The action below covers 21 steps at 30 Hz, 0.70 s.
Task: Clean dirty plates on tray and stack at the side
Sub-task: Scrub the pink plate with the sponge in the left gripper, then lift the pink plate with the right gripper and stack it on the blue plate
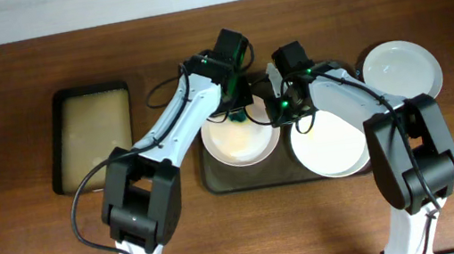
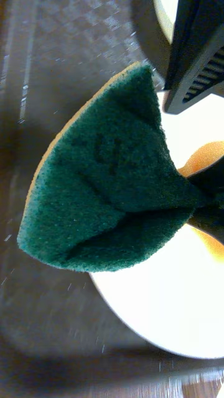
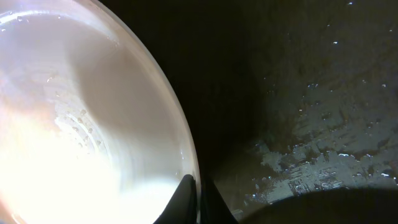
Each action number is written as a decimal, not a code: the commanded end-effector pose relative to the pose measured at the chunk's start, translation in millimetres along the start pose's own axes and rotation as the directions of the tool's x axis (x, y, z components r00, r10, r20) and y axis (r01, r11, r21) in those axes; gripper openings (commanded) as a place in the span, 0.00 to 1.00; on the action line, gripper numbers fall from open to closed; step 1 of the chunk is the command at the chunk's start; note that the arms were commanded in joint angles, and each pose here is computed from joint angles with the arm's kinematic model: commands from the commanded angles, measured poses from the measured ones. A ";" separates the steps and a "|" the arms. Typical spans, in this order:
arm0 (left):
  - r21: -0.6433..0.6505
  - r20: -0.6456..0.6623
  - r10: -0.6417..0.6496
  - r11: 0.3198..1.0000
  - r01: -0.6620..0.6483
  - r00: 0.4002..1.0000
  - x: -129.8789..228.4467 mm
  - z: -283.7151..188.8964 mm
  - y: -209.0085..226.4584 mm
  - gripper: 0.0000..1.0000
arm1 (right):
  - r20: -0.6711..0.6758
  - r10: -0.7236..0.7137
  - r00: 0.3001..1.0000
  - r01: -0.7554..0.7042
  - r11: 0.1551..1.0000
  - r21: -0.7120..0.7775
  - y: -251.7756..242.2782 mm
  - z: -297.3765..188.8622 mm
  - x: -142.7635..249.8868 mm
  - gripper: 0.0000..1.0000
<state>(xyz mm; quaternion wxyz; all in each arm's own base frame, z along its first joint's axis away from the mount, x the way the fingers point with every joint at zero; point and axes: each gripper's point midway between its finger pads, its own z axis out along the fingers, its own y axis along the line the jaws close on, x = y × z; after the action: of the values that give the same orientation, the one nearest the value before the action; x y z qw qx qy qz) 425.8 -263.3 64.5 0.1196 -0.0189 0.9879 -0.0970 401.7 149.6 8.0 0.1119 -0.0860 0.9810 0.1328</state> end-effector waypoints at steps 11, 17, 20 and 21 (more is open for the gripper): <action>-0.480 -0.105 -0.030 0.877 -0.025 0.994 26.4 42.6 114.7 0.00 | -0.017 0.000 1.000 0.001 0.999 0.054 -14.0 4.5 8.9 0.04; -0.622 0.024 -0.188 0.766 0.162 0.982 16.6 -6.4 162.4 0.00 | 0.008 -0.006 1.000 0.005 0.997 0.080 -16.5 -3.2 1.5 0.04; -0.558 0.063 -0.213 0.803 0.212 0.975 7.6 -32.2 154.1 0.00 | 0.084 -0.023 0.996 0.016 0.997 0.076 -8.6 -30.1 -19.6 0.04; -0.521 0.070 -0.223 0.823 0.226 0.972 6.0 -40.6 147.2 0.00 | 0.111 -0.028 0.993 0.020 0.997 0.075 -5.5 -41.1 -25.9 0.04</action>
<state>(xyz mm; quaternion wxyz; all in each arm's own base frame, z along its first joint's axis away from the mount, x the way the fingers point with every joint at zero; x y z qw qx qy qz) 392.0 -163.0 24.6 0.0410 -0.1035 0.9851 0.1312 398.7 165.6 13.3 0.1141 -0.1009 0.9760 0.1557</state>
